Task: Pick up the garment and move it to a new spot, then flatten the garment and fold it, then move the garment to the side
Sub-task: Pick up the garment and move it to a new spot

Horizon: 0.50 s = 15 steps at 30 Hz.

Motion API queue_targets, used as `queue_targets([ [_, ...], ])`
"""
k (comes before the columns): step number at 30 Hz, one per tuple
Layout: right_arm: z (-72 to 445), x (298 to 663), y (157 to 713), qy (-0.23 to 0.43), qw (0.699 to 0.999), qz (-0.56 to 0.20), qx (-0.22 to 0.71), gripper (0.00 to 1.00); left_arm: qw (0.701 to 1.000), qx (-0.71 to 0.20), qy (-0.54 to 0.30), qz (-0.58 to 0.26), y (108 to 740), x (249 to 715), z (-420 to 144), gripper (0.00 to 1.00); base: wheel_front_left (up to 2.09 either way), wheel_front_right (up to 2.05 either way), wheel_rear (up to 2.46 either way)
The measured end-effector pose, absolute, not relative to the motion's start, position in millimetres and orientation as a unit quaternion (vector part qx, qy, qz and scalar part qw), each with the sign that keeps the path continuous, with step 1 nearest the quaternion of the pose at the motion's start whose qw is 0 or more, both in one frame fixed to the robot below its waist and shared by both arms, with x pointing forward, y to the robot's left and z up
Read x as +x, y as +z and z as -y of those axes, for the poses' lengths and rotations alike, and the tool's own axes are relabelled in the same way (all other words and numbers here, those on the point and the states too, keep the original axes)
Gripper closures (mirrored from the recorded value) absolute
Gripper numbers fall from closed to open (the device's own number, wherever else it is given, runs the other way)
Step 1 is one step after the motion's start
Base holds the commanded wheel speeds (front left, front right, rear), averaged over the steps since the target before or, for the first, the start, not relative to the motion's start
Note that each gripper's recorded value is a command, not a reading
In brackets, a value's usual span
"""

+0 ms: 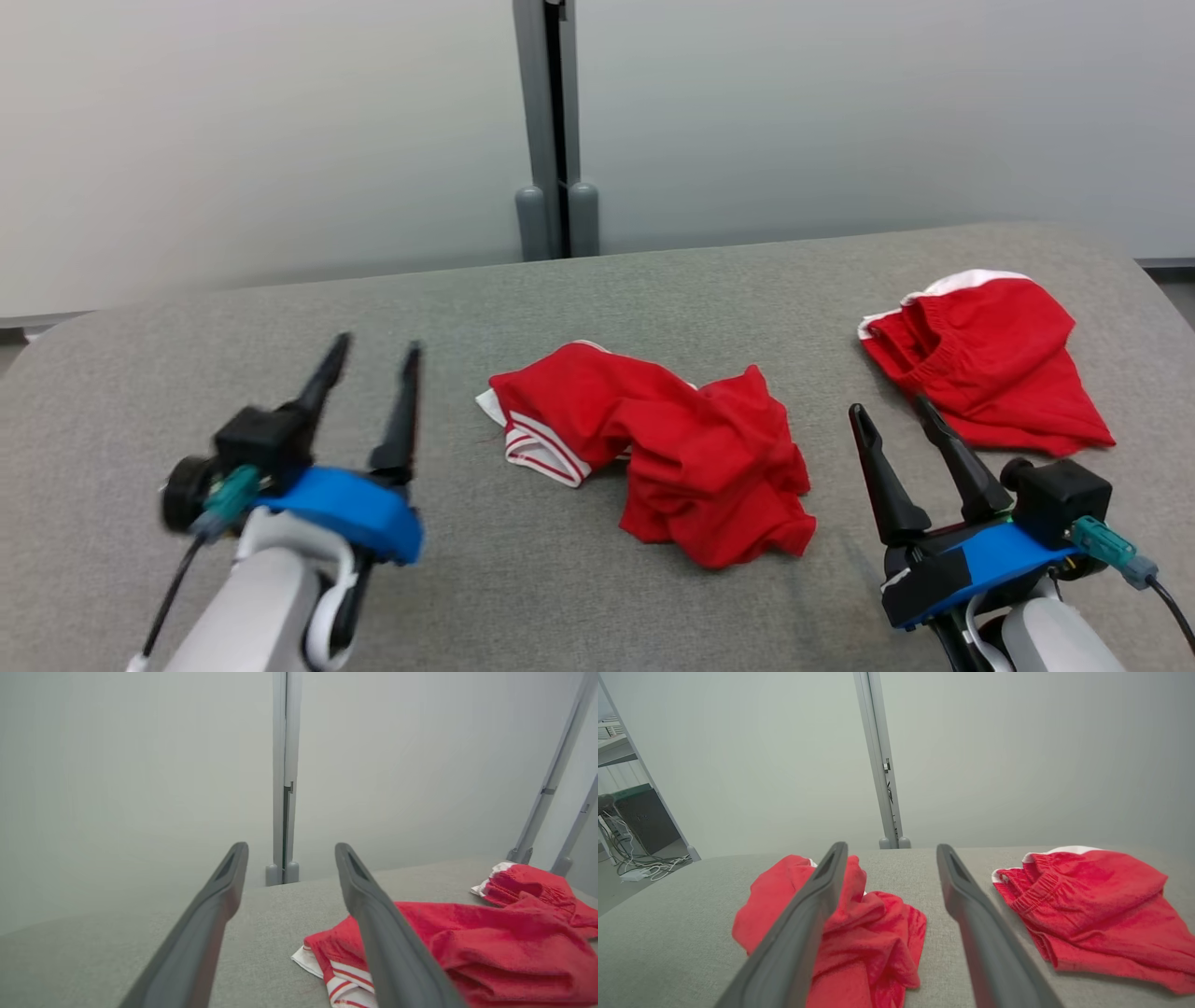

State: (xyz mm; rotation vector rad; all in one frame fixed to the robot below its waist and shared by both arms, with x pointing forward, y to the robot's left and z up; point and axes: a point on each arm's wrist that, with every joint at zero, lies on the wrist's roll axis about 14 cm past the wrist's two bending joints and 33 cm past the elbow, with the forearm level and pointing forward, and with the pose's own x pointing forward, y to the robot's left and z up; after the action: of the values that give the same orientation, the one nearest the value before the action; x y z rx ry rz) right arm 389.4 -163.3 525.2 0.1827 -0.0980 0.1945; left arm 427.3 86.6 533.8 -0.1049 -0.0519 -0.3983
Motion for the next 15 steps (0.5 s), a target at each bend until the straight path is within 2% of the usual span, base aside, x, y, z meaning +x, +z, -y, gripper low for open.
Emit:
queue_targets([
  [7,158.9,390.3,521.6,0.101,0.990,0.044,0.092,0.00,0.995,-0.050,-0.080,0.040,527.3,404.6,-159.9,0.00,0.00,0.00,0.00],
  [15,160.9,384.9,507.7,0.092,0.990,0.026,0.101,0.00,0.995,-0.091,-0.046,0.017,501.4,370.9,-163.5,0.00,0.00,0.00,0.00],
])
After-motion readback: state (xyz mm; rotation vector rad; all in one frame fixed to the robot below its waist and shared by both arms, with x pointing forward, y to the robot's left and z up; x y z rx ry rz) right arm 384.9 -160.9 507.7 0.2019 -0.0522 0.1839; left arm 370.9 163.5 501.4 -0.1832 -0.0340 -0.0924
